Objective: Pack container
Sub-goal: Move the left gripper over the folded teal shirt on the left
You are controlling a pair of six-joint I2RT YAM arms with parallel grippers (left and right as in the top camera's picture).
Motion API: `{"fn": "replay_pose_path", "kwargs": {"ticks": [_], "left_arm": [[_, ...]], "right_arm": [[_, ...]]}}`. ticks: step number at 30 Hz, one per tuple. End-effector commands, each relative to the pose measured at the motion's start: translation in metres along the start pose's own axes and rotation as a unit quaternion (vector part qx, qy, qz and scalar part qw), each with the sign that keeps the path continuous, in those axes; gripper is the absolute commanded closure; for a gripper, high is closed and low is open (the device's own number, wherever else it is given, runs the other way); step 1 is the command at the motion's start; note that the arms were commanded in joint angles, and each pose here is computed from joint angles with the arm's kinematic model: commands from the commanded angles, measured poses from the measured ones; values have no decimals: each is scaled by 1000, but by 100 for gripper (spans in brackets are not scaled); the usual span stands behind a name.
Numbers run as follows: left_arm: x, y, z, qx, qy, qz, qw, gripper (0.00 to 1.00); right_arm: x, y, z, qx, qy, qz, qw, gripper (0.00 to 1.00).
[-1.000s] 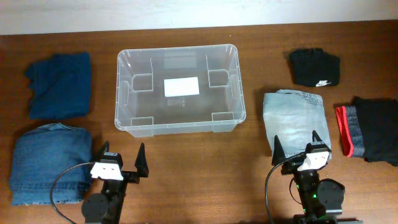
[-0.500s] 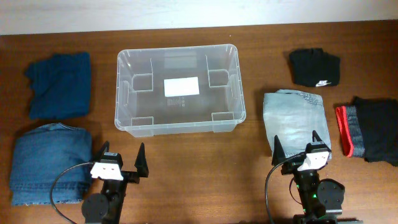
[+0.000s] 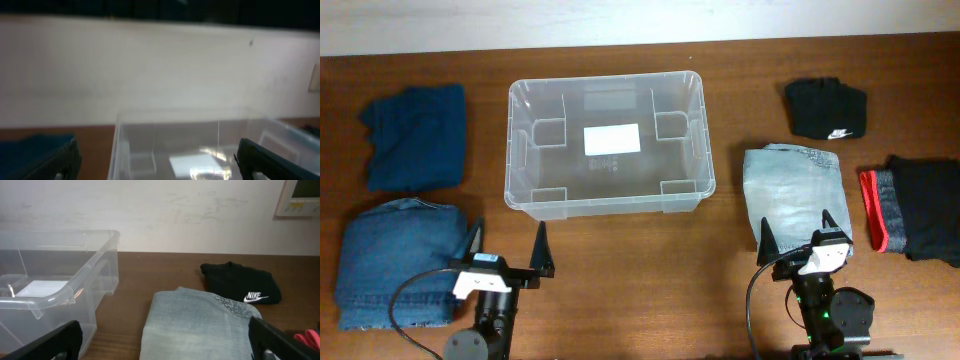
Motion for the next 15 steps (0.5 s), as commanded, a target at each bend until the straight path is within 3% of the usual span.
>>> {"fn": "replay_pose_path", "kwargs": {"ticks": [1, 4, 8, 12, 15], "left_arm": [[-10, 26, -1, -35, -28, 16, 999, 0], [-21, 47, -3, -37, -61, 18, 997, 1], [-24, 67, -4, 22, -73, 48, 996, 0], [2, 79, -7, 161, -4, 78, 984, 1], [33, 85, -19, 282, 80, 96, 951, 1]], "right_arm": [[1, -2, 0, 0, 4, -1, 1000, 1], [1, -2, 0, 0, 4, -1, 1000, 2], [1, -2, 0, 0, 4, -1, 1000, 1], [1, -2, 0, 0, 4, -1, 1000, 2], [1, -2, 0, 0, 4, -1, 1000, 1]]}}
Point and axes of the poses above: each gripper's point midway between its finger pads, its own z axis out along the fingers, its own x axis along the line the jaws close on, y = z × x, the point moved 1 cm from there along -z, back along the fingers, and after that the axes turned 4 degrees about z, right-handed, at the moved point
